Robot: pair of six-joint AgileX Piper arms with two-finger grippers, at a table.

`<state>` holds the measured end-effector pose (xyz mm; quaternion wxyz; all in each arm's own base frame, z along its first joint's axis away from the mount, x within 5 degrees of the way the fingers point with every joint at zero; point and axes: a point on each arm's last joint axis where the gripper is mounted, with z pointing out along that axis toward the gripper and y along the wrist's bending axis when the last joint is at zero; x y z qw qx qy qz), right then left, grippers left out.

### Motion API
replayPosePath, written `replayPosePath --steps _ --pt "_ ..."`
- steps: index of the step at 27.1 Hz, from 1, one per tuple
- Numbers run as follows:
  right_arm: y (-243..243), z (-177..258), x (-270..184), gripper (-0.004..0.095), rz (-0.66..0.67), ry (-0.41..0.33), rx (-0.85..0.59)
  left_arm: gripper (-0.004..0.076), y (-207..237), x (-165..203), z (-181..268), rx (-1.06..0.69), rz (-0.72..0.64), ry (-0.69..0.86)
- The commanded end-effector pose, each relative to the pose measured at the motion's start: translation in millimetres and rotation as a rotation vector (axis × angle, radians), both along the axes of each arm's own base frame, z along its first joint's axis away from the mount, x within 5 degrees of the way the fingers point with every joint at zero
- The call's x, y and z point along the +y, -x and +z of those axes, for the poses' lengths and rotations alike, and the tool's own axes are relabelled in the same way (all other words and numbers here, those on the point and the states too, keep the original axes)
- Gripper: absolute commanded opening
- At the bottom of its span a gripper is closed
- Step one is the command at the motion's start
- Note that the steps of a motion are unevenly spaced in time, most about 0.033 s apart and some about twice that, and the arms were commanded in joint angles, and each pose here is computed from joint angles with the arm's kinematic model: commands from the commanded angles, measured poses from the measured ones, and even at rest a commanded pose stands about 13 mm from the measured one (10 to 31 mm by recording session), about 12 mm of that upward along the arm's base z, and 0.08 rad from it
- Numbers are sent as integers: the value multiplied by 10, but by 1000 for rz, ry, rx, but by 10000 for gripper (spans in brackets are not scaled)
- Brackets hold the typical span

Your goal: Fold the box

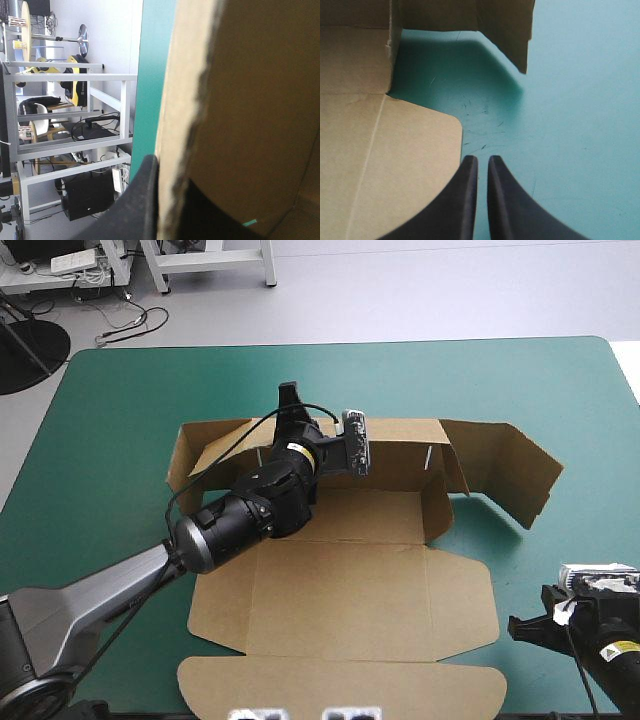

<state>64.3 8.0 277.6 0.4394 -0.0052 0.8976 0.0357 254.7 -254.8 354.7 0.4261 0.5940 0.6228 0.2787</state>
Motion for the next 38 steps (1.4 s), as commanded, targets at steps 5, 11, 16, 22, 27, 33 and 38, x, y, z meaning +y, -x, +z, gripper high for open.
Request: replayPosePath --steps 5,11,16,22,27,33,38 --pt "-63 459 -19 23 -49 -26 -177 -10 109 59 96 -50 55 93" --pt "-272 817 -61 -20 -71 -72 -194 -10 126 79 -73 -19 73 85" --pt "-600 1116 -98 -20 -57 -135 -183 -10 130 103 -146 -16 79 49" --pt "-1038 1490 -95 -20 64 -173 -188 -10 134 104 -160 -5 85 56" --pt "-1539 1753 -140 -19 134 -230 -151 -10 141 110 -210 6 91 60" --pt "-2239 1825 -197 -19 253 -319 -22 -10 156 135 -310 25 98 35" --pt "-2826 1414 -37 -18 312 -295 118 -10 154 135 -307 21 96 32"
